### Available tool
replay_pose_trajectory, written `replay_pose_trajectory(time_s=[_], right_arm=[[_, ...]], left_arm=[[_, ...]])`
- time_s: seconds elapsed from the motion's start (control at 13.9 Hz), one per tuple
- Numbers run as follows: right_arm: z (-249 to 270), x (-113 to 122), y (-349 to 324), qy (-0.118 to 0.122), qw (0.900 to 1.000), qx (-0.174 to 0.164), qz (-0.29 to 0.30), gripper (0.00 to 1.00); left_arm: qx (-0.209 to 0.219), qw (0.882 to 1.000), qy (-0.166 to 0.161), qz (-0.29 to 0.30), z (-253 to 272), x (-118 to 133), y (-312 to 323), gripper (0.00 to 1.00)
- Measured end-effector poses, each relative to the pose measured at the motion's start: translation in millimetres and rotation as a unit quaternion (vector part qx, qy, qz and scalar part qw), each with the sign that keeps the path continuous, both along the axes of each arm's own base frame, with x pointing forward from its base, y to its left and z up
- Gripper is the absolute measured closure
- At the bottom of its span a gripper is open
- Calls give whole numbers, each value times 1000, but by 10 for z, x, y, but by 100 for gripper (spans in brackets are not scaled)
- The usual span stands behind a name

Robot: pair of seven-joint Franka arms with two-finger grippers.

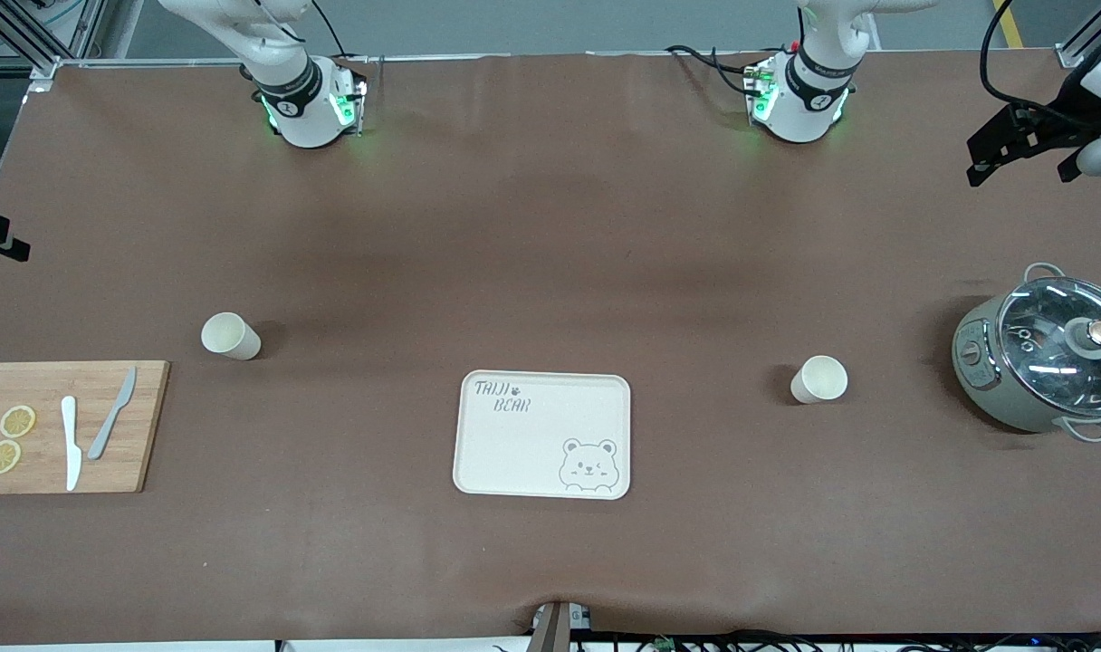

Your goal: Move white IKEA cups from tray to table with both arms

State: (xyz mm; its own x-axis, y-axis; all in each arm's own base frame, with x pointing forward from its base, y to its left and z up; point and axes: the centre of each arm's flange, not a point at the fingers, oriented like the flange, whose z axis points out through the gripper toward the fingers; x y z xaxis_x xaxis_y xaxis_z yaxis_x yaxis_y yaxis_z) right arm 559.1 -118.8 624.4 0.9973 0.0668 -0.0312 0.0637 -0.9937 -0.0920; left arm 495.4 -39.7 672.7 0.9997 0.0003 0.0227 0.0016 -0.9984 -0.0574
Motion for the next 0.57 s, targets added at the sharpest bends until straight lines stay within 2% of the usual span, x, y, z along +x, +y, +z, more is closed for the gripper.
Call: replay_pose_trajectory(time_s=[0.29, 0.43, 0.57], right_arm=[[157, -202, 378, 4, 999, -1, 32, 0], [205, -312, 444, 21, 999, -4, 39, 0], [247, -360, 445, 23, 999, -19, 42, 0]], left_arm=[[-9, 1000, 2, -2, -8, -3, -34, 0], [-13, 1000, 3, -3, -15, -4, -48, 0], [-13, 1000, 5, -3, -31, -3, -52, 0]])
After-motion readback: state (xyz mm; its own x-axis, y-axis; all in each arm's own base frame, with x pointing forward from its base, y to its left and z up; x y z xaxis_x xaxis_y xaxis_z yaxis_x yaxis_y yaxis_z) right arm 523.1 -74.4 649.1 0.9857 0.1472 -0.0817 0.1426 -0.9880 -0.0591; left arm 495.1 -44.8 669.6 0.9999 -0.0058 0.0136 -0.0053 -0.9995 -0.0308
